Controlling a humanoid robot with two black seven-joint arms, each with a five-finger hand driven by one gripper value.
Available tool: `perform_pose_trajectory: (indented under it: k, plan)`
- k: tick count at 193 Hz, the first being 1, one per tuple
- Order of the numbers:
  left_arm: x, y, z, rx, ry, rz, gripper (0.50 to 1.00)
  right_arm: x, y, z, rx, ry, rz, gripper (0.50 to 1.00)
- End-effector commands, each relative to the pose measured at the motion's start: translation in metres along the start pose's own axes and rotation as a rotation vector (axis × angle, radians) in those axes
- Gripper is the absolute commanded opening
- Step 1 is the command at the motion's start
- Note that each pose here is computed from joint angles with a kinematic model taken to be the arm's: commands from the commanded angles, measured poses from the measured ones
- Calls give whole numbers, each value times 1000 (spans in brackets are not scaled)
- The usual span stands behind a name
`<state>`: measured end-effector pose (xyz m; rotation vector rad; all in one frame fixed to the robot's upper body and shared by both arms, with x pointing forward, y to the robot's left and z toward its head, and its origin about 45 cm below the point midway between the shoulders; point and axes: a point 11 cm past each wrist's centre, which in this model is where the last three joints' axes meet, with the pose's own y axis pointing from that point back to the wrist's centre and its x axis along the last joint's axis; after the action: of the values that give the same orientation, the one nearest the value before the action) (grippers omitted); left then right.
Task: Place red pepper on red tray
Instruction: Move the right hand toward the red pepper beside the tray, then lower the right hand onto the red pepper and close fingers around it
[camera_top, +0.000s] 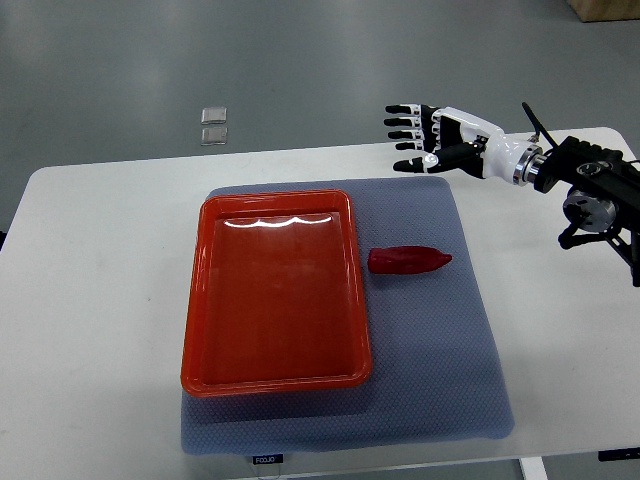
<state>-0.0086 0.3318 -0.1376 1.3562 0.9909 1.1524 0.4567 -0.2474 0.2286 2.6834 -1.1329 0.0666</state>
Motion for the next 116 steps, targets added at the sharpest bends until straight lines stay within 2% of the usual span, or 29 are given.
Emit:
perform_pose_trajectory:
  k: [1, 55, 116]
  plan:
    - [0, 0, 0, 0, -1, 1, 1000, -13, 2, 1, -45, 158, -93, 917]
    - [0, 0, 0, 0, 1, -1, 1000, -30, 13, 27, -228, 552, -267, 917]
    - [0, 0, 0, 0, -1, -1, 1000, -48, -4, 51, -292, 810, -235, 913]
